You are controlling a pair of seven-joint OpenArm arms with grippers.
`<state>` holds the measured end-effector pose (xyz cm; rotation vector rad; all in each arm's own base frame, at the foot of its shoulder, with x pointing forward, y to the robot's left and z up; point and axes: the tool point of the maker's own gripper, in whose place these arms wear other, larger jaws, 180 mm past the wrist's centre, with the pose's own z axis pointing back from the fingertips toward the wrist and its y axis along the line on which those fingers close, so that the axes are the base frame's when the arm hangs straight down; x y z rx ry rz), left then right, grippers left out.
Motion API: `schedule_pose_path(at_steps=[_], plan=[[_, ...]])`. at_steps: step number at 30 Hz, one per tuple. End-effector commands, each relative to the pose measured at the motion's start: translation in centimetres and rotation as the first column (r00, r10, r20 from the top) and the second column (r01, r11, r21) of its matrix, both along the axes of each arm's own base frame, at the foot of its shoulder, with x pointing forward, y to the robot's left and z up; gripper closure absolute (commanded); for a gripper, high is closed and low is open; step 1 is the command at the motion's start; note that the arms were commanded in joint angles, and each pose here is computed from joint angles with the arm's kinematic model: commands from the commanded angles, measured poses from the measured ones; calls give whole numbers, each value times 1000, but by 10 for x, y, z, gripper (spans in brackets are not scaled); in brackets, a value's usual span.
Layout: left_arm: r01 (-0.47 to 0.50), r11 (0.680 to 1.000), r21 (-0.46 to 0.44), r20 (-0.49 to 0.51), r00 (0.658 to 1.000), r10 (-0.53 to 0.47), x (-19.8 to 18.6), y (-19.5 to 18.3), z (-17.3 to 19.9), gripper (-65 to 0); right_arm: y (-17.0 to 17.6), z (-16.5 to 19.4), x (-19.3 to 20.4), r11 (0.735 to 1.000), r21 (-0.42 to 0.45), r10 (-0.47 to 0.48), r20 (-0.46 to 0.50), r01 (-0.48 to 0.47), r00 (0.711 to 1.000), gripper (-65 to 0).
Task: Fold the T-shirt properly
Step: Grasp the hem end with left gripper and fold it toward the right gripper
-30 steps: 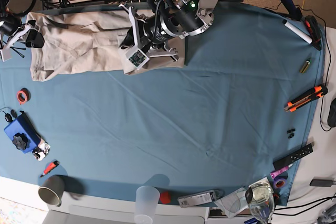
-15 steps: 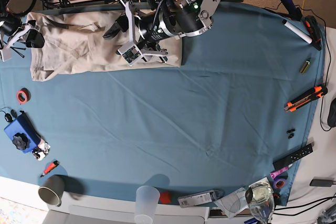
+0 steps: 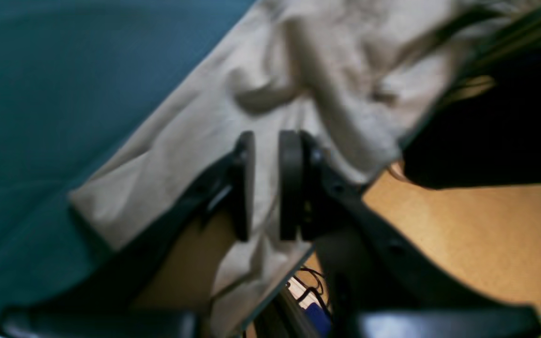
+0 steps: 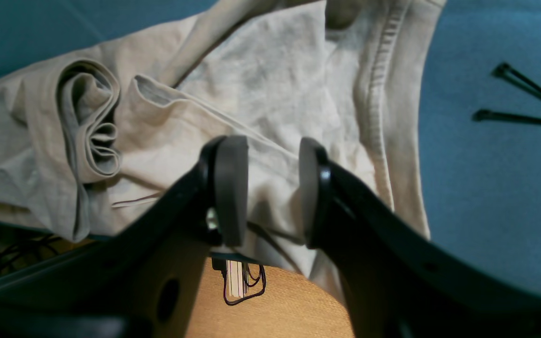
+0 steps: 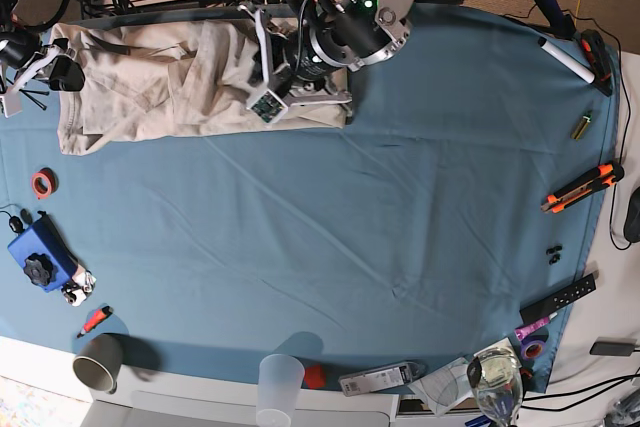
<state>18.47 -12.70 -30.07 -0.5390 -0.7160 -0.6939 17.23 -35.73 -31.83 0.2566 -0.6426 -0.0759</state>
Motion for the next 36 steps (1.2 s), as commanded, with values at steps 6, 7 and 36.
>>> schedule_pose_path(at_steps=[6,7,36], plan=[[19,1000,-20,-46,999,-20,-14,-10,-14,-41,-6,14,8,1000,-28,11,40,-10,999,-190],[29,1000,-3,-69,997,-29,-17,-11,-21,-30,-6,14,8,1000,-28,11,41,-10,999,-190],[269,946,178,-376,907,-188,-95,4,-109,0,-6,15,9,999,-30,14,47,-13,999,-190]])
